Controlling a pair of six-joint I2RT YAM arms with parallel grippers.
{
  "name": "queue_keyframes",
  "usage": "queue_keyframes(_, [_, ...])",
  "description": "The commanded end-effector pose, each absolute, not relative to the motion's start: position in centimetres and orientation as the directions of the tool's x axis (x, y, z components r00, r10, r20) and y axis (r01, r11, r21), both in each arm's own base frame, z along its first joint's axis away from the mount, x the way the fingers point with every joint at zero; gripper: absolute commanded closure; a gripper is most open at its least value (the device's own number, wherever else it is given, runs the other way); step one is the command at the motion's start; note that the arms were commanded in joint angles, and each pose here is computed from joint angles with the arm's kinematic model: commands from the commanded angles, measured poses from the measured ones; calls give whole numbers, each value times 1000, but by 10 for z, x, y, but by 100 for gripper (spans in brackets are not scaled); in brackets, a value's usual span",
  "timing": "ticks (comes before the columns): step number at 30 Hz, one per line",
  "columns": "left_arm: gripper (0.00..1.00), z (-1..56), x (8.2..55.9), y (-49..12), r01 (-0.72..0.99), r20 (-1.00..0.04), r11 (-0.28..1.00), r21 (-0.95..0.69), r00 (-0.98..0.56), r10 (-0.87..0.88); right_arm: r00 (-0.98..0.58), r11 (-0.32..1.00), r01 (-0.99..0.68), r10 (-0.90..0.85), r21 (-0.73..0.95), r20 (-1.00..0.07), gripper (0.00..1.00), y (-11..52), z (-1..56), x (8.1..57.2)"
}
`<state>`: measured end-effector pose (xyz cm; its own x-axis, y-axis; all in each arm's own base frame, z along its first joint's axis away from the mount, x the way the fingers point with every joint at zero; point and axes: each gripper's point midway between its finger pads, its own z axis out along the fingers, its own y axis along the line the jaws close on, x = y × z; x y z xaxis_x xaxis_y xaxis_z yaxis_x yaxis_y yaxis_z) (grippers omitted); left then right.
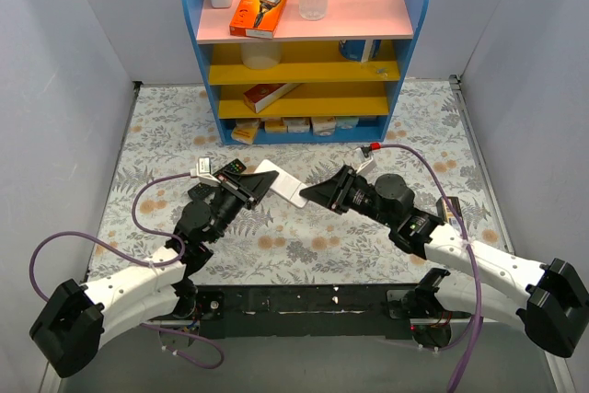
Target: Load the batteries into the remote control
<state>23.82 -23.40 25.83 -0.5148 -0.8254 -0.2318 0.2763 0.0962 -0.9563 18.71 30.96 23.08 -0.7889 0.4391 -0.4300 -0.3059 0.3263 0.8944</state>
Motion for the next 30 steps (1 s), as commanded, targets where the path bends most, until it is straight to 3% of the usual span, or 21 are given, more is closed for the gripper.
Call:
queue_keyframes(1, [100, 288, 252, -210, 340, -181, 37, -940, -403, -897, -789, 424, -240, 439, 873, -430, 76, 294, 198, 194])
queue_keyframes(11, [100, 276, 259, -215, 329, -204, 63, -942, -414, -887, -786, 411, -228, 457, 883, -416, 77, 289, 198, 199])
queue_keyframes(14, [100, 272, 260, -220, 325, -211, 67, -943, -431, -877, -786, 397, -234, 461, 888, -413, 87, 289, 200, 201])
queue_keyframes(15, [100, 271, 261, -220, 324, -213, 70, -943, -429, -878, -783, 389, -239, 464, 890, -414, 98, 288, 201, 202])
queue_keyframes(23, [100, 240, 270, -212, 276, -307, 207, -939, -394, -866, -759, 416, -251, 476, 874, -444, 99, 274, 197, 215])
queue_keyframes(30, [100, 219, 268, -186, 229, -350, 281, -932, -366, -862, -772, 504, -261, 402, 823, -492, 99, 262, 147, 220])
